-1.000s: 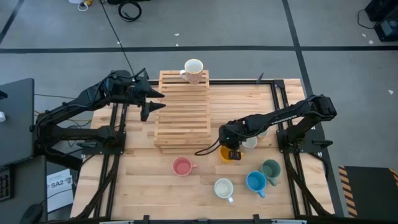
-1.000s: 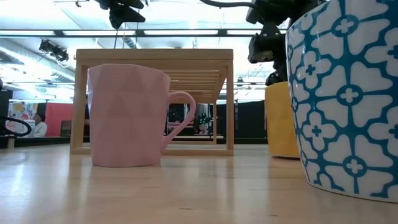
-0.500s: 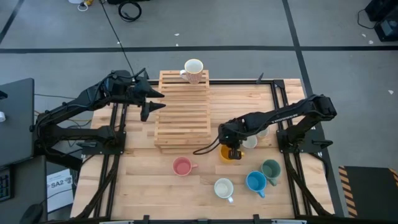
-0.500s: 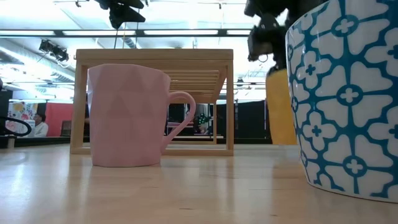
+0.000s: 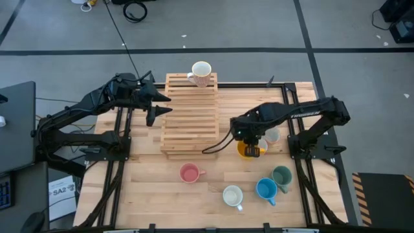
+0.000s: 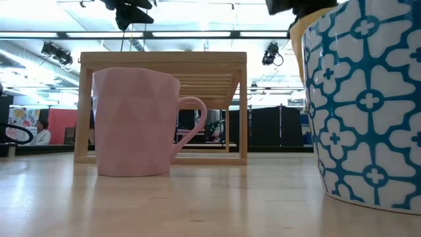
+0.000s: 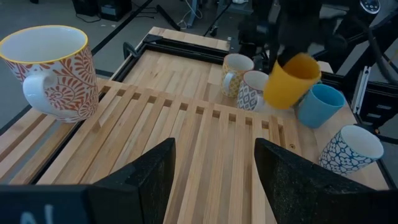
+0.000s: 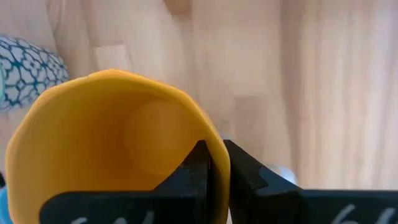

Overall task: Place coffee mugs
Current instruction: Put the yellow mug on the shelf

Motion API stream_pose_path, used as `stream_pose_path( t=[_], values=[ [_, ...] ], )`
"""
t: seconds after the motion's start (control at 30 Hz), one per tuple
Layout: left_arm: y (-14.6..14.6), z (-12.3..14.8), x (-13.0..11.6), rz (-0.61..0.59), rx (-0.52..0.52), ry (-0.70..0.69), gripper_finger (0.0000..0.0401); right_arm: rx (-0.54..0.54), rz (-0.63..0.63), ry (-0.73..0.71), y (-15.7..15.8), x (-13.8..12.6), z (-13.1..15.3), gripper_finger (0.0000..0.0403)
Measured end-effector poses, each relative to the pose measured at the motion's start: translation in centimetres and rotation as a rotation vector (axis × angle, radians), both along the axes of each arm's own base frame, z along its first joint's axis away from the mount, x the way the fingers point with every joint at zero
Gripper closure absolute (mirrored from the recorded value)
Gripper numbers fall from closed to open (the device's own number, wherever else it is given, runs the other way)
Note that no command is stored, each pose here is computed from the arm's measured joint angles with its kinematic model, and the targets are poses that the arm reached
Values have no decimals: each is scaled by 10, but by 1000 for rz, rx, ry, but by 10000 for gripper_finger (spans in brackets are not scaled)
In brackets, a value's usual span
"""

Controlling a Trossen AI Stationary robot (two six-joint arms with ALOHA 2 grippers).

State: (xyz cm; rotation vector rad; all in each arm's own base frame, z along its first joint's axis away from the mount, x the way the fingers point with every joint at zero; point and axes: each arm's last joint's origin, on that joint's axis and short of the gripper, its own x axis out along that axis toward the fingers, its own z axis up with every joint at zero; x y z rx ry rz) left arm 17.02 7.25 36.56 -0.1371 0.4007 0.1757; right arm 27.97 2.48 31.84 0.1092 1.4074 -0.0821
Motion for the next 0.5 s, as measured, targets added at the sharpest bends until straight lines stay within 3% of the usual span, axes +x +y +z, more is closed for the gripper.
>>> stream_pose_path(
  t=[0.3,0.5],
  values=[
    [0,0,0,0,0,0,174,-75,-79,-91,-19,-3,46,369],
    [0,0,0,0,0,0,174,-72,-331,-261,-41,7,59,369]
  ],
)
